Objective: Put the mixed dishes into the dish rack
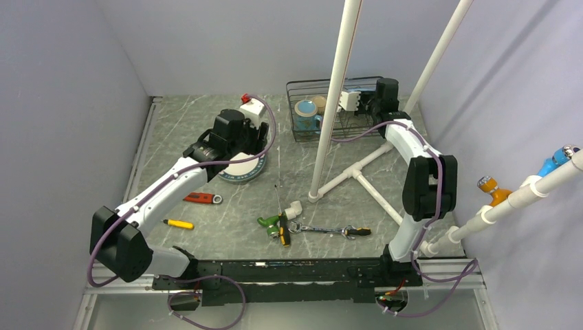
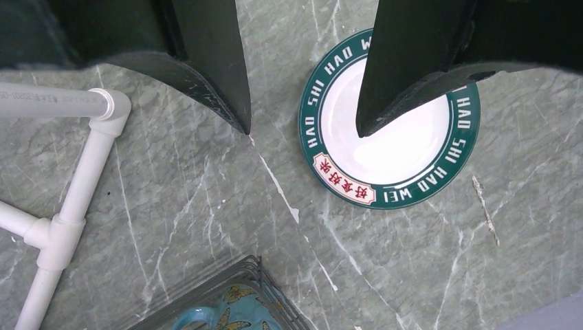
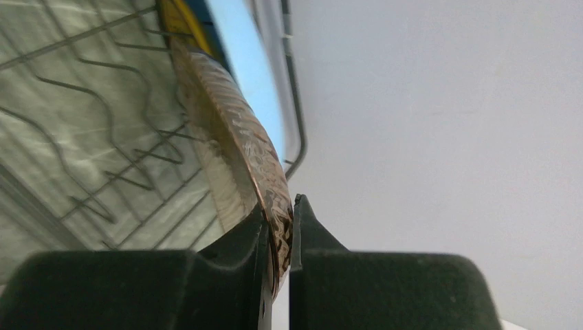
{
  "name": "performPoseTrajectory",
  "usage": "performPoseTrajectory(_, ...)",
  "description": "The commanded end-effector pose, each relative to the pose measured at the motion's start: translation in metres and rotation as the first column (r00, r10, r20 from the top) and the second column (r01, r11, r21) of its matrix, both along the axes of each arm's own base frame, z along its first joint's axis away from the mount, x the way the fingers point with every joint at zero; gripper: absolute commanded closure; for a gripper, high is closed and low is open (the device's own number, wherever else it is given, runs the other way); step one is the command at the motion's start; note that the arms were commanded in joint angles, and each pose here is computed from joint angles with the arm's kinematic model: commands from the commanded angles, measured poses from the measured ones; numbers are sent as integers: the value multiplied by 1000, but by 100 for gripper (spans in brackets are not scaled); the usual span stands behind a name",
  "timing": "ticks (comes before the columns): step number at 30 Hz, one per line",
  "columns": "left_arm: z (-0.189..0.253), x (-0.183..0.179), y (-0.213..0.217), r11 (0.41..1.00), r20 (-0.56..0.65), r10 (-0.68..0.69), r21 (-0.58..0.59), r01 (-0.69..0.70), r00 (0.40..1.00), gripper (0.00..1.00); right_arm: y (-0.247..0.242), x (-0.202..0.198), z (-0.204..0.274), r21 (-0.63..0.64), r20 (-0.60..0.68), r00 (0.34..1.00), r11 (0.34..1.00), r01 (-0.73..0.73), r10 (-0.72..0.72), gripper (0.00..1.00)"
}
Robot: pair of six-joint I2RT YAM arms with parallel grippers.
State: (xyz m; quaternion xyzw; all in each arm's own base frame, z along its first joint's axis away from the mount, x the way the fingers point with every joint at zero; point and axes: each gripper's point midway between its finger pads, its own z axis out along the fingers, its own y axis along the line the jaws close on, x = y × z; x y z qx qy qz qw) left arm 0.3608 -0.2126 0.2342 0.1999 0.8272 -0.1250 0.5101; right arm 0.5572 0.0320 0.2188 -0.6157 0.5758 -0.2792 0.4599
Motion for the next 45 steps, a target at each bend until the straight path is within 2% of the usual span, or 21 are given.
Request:
performPoseTrajectory(1, 16, 5, -3, 999, 37, -10, -33, 11, 999, 37, -2, 24, 52, -55, 190, 982, 998, 11, -1, 100)
performPoseTrajectory(20, 17, 6, 1, 1000, 42, 1, -29, 1, 999, 37, 9, 51, 33, -93, 197, 980, 996, -13, 32, 100)
performPoseTrajectory(36, 19, 6, 2, 999, 46, 3, -33, -1, 999, 37, 18, 54, -16, -105, 52, 997, 993, -49, 54, 100)
performPoseTrajectory(45, 22, 6, 4, 999, 52, 7, -34, -5, 999, 37, 21, 58, -35, -90, 17, 998, 995, -52, 53, 100)
